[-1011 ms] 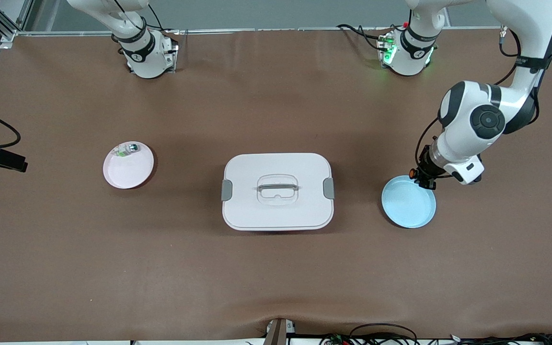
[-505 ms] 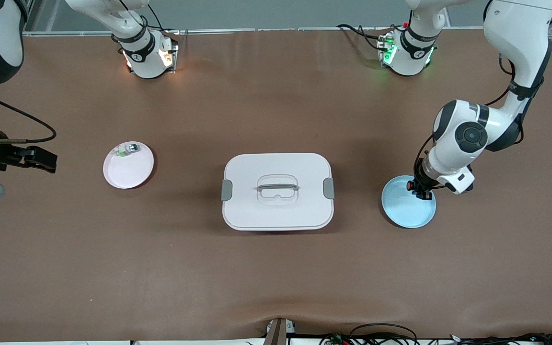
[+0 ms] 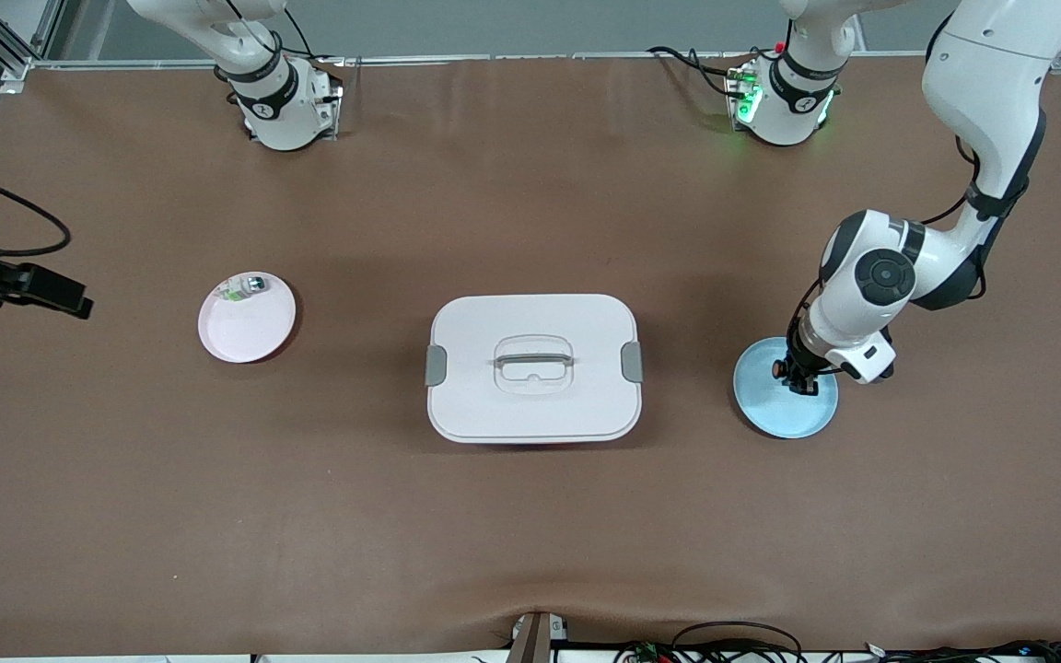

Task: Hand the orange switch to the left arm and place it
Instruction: 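Lower the switch onto the blue plate with the left gripper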

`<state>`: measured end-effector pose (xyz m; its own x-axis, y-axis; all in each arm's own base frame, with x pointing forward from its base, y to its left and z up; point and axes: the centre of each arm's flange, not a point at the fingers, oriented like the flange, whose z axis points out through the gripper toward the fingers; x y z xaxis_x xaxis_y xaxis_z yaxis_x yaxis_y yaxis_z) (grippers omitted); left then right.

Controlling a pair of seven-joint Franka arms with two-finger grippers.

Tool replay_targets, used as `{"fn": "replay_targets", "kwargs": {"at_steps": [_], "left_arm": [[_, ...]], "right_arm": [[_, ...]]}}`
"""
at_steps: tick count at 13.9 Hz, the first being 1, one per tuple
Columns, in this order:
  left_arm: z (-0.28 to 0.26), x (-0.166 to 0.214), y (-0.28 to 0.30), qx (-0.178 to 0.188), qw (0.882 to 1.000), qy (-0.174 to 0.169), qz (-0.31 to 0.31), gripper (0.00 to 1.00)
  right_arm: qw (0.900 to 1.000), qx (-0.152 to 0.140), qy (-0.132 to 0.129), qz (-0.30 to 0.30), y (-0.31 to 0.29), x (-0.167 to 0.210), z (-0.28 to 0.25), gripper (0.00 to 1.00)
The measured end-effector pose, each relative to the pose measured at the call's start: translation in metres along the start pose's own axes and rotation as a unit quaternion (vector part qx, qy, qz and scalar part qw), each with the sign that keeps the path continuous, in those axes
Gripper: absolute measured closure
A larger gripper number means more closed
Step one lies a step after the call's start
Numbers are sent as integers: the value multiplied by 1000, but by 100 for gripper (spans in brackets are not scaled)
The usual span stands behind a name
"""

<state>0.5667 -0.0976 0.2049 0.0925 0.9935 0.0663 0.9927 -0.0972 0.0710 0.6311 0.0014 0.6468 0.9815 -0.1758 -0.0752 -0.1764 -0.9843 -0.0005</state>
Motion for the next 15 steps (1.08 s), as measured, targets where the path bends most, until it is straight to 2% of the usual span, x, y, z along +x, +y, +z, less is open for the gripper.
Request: {"fn": "replay_targets", "kwargs": {"at_steps": [4, 10, 15], "left_arm": [[10, -2, 4, -5, 1000, 7, -5, 66], [19, -5, 4, -11, 1000, -4, -6, 66], [20, -5, 5, -13, 1000, -5, -6, 66]], "right_arm": [[1000, 17, -17, 19, 24, 7, 14, 0], [999, 23, 17, 25, 27, -3, 17, 0], [999, 26, 28, 26, 29, -21, 18, 0]]}}
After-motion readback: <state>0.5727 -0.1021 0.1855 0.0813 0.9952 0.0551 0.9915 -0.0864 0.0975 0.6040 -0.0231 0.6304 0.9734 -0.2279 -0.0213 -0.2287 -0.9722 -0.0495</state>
